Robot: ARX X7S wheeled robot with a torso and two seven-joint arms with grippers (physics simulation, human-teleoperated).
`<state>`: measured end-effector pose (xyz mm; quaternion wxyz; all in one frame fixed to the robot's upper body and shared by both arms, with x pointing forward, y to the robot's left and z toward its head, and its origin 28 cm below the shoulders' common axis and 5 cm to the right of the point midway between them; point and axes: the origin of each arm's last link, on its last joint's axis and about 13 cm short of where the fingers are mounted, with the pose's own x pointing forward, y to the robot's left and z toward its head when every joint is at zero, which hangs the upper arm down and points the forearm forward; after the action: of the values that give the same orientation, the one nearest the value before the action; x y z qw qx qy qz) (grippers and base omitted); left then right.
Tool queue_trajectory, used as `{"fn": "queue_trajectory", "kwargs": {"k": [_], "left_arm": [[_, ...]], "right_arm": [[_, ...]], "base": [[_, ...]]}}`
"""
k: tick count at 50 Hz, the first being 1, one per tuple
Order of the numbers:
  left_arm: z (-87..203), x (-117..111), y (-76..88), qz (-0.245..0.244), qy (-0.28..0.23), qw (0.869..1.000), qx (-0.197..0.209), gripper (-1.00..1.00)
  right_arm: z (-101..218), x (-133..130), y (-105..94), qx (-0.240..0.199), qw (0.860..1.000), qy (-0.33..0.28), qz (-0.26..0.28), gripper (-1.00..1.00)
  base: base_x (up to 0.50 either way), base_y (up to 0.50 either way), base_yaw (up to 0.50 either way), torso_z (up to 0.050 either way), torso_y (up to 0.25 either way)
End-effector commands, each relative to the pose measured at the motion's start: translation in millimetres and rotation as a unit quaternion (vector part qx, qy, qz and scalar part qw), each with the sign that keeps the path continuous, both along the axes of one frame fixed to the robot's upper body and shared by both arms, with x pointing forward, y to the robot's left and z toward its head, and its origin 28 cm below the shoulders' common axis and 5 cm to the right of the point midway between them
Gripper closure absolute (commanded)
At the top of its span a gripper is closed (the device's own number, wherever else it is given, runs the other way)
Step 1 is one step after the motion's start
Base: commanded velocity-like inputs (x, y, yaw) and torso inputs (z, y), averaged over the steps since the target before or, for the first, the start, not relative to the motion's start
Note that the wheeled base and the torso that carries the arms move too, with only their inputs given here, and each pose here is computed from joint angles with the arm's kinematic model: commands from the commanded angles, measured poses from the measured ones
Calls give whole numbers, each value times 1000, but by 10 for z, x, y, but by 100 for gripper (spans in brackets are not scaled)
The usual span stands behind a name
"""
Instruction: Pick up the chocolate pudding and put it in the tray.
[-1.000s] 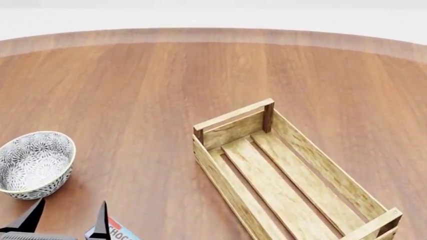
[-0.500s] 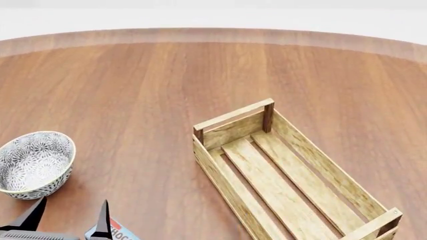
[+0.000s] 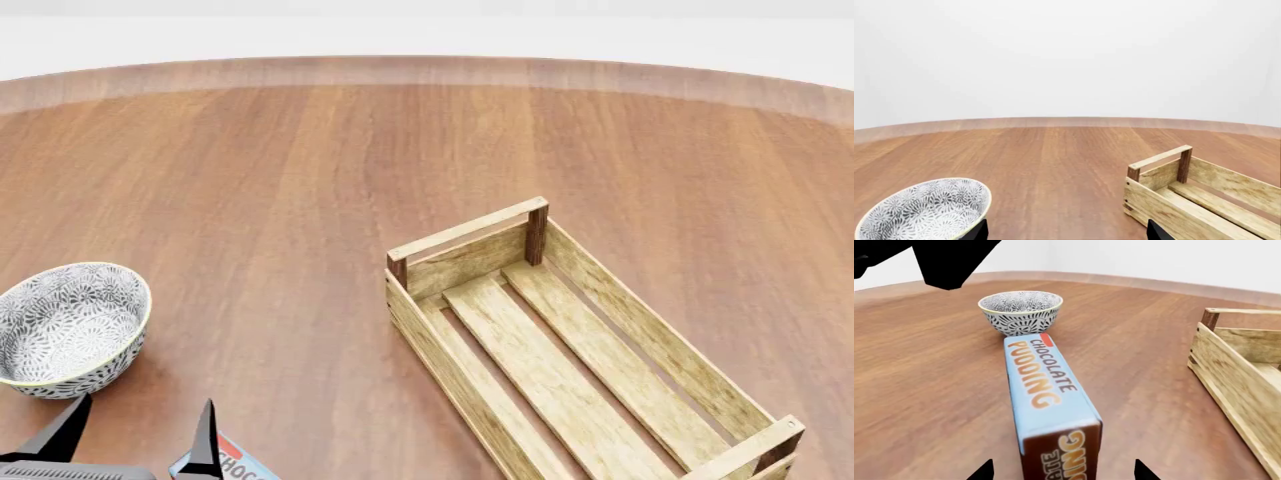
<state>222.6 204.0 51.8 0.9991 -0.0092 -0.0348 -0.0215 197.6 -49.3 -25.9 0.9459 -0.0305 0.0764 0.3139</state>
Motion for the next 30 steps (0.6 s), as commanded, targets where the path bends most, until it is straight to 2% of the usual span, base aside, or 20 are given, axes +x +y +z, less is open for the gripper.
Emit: {"fn": "queue_trajectory", "kwargs": {"k": [1,30], "left_arm": [[4,2,-8,-2,0,1000,-1,-100],[-15,23,-27,-6,2,1000,0,-100]], "right_arm": [[-48,80,48,-5,1000,7,1,-100],[-49,184,124,-4,1000,7,7,-100]], "base": [[0,0,0,0,0],[0,0,0,0,1]]}}
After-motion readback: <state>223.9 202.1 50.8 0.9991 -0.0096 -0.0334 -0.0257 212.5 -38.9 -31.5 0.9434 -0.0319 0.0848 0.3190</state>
